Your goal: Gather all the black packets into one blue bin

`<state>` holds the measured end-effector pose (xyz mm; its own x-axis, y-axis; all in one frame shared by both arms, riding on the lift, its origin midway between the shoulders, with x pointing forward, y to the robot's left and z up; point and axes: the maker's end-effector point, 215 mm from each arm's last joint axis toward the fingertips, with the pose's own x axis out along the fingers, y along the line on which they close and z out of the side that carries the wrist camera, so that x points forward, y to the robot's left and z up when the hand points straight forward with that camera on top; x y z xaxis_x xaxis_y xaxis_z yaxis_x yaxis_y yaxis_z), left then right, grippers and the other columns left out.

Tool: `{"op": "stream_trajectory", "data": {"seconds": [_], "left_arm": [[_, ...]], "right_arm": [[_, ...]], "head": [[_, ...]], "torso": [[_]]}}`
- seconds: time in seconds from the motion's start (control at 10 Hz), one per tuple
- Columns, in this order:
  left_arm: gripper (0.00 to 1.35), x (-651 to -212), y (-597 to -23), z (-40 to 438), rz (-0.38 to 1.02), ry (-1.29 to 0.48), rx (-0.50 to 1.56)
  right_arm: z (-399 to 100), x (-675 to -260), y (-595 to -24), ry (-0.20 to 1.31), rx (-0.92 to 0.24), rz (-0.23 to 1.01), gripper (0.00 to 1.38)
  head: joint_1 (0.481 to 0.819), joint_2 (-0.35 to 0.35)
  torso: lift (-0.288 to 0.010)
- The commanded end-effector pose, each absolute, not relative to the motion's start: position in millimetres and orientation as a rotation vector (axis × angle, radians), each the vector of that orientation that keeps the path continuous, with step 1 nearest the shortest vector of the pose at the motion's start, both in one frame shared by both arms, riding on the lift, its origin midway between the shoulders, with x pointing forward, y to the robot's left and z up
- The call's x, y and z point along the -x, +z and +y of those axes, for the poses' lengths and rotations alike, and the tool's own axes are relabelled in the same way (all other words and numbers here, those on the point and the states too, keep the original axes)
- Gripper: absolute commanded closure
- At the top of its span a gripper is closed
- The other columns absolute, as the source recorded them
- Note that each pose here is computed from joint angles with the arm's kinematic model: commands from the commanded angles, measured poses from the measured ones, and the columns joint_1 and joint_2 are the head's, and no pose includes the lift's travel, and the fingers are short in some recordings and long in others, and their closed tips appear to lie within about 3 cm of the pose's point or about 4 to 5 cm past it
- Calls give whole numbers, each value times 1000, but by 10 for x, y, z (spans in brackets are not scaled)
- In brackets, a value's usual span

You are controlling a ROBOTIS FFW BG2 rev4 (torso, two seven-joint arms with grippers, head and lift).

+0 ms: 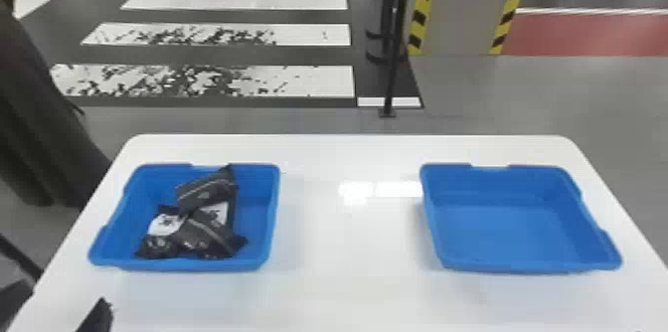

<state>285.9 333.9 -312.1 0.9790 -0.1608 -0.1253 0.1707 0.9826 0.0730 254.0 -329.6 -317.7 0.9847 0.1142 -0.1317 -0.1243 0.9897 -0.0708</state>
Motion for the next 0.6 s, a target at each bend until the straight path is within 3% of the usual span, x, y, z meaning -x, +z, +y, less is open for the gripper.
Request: {"op": "stream_trajectory", "data": {"seconds": [0.0,0.5], "left_arm": [[214,-2900,-3115,3312,105,-169,-79],[214,-2921,-3236,3280,131,-171,-57]], "right_arm": [[-3295,-2563,-3172,121,86,123,226],[-3276,-2711,-3117,125,107,100,226]], "head": [[695,10],[695,3]], "torso": [[-110],[-110]]}}
